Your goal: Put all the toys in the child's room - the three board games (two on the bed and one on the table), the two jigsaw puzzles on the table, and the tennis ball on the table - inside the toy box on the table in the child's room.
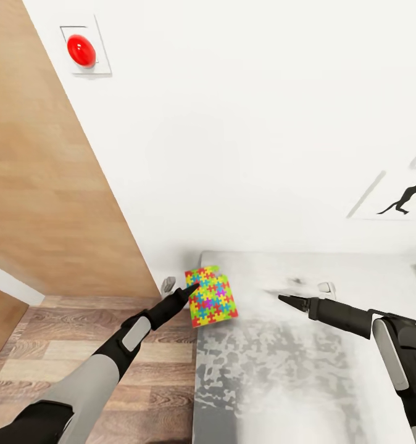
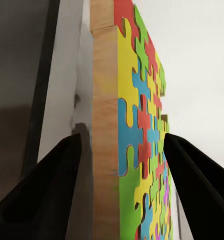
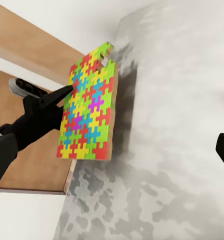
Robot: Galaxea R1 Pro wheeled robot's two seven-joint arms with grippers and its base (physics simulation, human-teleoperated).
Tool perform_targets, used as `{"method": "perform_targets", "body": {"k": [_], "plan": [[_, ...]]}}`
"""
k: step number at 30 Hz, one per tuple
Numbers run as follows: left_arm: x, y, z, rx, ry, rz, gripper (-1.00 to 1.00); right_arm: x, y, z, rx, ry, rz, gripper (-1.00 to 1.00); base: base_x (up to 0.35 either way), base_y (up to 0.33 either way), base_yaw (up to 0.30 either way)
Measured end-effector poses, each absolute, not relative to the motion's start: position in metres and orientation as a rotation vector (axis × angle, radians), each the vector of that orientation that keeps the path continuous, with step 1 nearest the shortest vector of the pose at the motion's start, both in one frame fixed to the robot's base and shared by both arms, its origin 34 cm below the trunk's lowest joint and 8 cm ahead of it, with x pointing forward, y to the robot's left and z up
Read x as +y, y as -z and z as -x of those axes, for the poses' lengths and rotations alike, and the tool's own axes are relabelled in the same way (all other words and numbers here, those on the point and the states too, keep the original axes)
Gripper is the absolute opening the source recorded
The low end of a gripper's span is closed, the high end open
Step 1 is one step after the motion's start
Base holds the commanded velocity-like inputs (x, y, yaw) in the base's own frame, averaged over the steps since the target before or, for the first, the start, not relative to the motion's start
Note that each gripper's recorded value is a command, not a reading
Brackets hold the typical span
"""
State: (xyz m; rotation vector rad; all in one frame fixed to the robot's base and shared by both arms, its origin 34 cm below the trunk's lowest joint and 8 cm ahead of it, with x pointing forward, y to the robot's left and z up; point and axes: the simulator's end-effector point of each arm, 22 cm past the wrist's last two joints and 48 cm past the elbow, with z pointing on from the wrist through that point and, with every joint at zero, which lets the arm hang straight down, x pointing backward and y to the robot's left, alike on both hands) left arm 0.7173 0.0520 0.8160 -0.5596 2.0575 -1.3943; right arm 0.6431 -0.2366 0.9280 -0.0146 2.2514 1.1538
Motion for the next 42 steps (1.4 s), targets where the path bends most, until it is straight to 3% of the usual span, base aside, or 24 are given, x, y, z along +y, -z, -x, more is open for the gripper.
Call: {"method": "perform_targets", "body": {"k": [23,42], "plan": [[0.028,-0.892,-0.707,1.927,1.545,0.433,-1.00,-0.238,-0.928,-0.643,2.253,-1.149,0.017,1.00,0.000,0.000,0.000],[0.035,-0.924,-0.670,1.953,1.430,0.451,-1.00,-0.241,-0.927,-0.620,2.280,-1.122,0.054,1.00,0.000,0.000,0.000]]}}
